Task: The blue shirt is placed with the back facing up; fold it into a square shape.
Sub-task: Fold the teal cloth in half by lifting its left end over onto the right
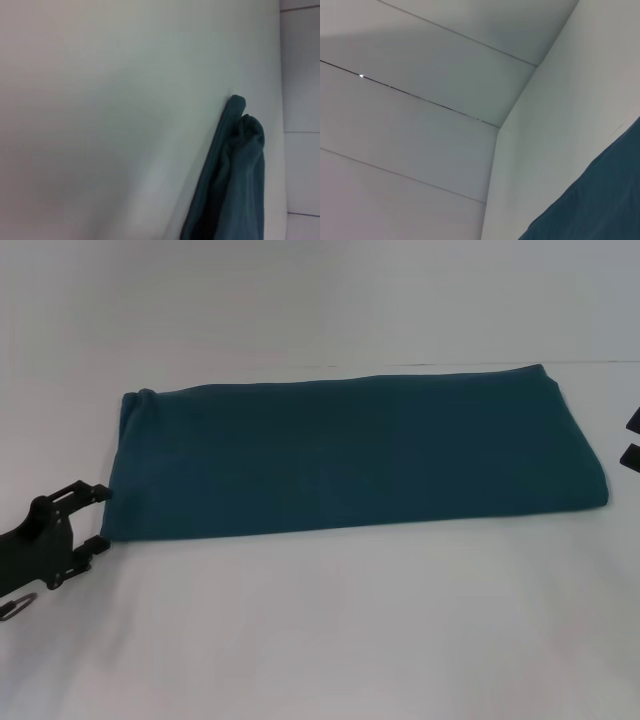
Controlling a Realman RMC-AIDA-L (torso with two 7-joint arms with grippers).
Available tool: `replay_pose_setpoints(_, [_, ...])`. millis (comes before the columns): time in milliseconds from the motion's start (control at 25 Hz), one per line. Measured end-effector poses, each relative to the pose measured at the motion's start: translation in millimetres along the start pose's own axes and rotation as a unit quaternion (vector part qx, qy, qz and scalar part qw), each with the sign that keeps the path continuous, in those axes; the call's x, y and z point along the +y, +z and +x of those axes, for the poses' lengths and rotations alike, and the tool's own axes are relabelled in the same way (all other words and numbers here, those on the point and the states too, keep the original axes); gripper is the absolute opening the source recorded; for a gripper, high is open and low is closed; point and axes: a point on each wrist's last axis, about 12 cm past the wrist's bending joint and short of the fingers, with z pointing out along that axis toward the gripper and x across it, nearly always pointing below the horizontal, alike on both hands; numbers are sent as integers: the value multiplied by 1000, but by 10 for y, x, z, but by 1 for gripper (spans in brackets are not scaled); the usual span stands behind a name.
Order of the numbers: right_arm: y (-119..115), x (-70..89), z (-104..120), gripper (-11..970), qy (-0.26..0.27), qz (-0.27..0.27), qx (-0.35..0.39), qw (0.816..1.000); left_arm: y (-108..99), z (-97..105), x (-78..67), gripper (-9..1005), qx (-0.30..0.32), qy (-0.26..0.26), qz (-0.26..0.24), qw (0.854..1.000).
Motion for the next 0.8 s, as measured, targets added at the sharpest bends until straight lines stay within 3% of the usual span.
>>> replay_pose_setpoints(800, [-40, -6, -14, 740, 1, 1, -8, 1000, 316, 80, -173, 692, 14, 25, -11, 1000])
